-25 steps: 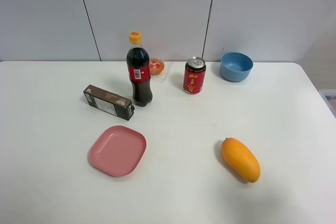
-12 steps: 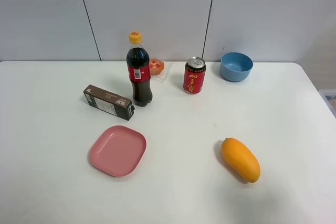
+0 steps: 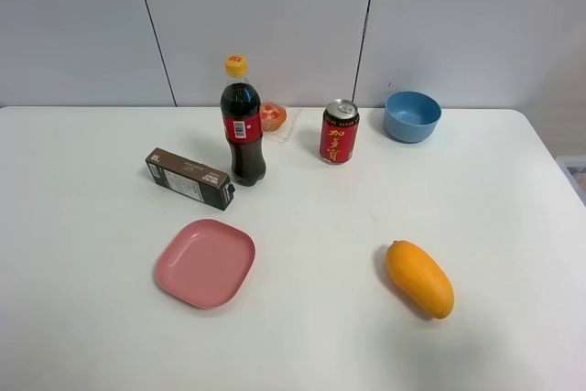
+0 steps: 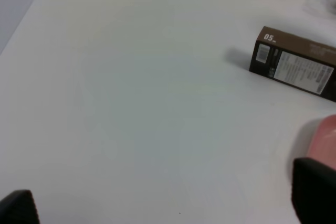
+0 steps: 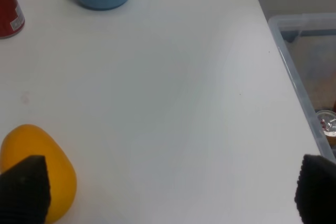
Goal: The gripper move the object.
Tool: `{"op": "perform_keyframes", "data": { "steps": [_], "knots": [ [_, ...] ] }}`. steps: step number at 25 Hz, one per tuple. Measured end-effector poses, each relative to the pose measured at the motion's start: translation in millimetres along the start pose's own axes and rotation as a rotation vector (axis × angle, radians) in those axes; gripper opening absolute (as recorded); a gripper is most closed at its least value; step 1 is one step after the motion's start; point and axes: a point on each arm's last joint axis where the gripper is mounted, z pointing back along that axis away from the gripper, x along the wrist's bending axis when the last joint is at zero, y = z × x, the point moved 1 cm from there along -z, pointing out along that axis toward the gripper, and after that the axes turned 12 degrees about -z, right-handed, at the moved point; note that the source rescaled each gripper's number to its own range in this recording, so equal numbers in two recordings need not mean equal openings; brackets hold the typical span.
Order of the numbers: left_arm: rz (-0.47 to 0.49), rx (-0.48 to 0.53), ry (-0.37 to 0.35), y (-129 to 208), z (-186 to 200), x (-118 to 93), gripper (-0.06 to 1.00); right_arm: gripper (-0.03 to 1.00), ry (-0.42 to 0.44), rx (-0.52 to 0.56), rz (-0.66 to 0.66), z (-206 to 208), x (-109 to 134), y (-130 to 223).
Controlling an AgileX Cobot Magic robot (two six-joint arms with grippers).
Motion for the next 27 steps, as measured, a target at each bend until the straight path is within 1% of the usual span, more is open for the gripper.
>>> {"op": "perform_keyframes", "data": {
  "steps": [27],
  "knots": [
    [0.0,0.0,-0.001,0.0,0.0,0.1,1.0,0.79,0.0,0.0,0.0,0.0,0.0,0.0]
  ]
}}
